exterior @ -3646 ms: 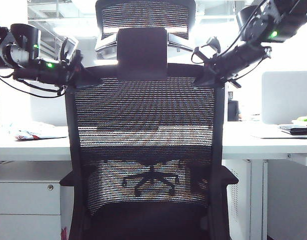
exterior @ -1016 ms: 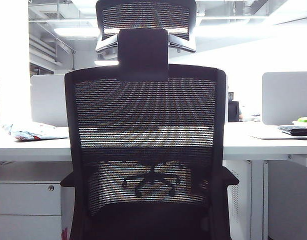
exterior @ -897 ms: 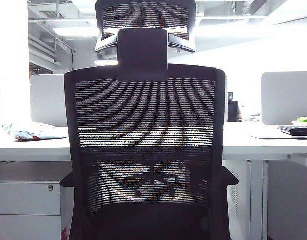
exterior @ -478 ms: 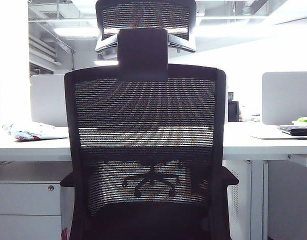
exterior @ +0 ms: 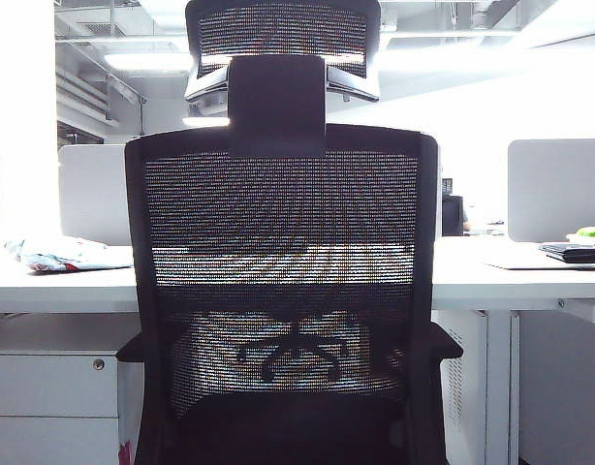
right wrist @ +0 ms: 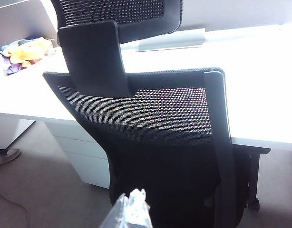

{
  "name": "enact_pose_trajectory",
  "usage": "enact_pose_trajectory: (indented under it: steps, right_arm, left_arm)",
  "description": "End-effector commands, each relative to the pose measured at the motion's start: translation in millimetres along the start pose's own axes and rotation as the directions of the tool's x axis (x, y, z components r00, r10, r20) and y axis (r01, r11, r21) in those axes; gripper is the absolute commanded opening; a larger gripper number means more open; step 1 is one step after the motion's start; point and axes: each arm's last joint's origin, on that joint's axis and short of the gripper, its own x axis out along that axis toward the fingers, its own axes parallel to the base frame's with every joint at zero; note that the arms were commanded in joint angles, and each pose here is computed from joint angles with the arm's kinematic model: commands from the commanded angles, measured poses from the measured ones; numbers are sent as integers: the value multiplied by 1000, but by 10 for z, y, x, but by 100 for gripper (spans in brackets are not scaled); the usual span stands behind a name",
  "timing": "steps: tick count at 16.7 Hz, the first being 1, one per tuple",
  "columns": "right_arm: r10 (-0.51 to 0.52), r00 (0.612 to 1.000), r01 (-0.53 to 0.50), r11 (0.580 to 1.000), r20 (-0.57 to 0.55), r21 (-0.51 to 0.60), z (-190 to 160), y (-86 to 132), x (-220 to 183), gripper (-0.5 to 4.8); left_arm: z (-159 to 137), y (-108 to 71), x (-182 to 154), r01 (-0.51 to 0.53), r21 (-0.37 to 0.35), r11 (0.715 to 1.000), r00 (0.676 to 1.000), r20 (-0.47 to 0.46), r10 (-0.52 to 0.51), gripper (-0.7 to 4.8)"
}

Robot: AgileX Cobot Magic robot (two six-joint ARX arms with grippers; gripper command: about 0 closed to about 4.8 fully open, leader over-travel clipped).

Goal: Push the black chair under the table.

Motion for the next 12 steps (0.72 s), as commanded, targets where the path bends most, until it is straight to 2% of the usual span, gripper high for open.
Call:
enact_pose_trajectory:
  steps: [1,3,4,7,10,12]
  right_arm:
    - [5,1000,-5,1000,20,-2,28,8,-8,-5]
    - [4,1000,-4,1000,20,-2,28,7,-8,-5]
    - [4,1000,-4,1000,20,-2,28,7,-8,-5]
    - [4,1000,-4,1000,19,-2,26,6,-5,-5]
    - [4,1000,-4,1000,19,-2,27,7,-10,-5]
    - [4,1000,-4,1000,19,-2,27,7,-10,-5]
  left_arm:
    - [-91,40,31,-100,2,995,995,-20,101,-6]
    - [-312,98,118,-203,2,979,978,-54,203,-5]
    - [-491,123,159,-219,-2,976,974,-68,218,-5]
    - [-743,150,208,-212,-15,977,976,-57,211,-5]
    - [-1030,187,317,-224,-47,973,968,-128,217,-5]
    - [-1132,188,353,-191,-66,979,972,-151,180,-5]
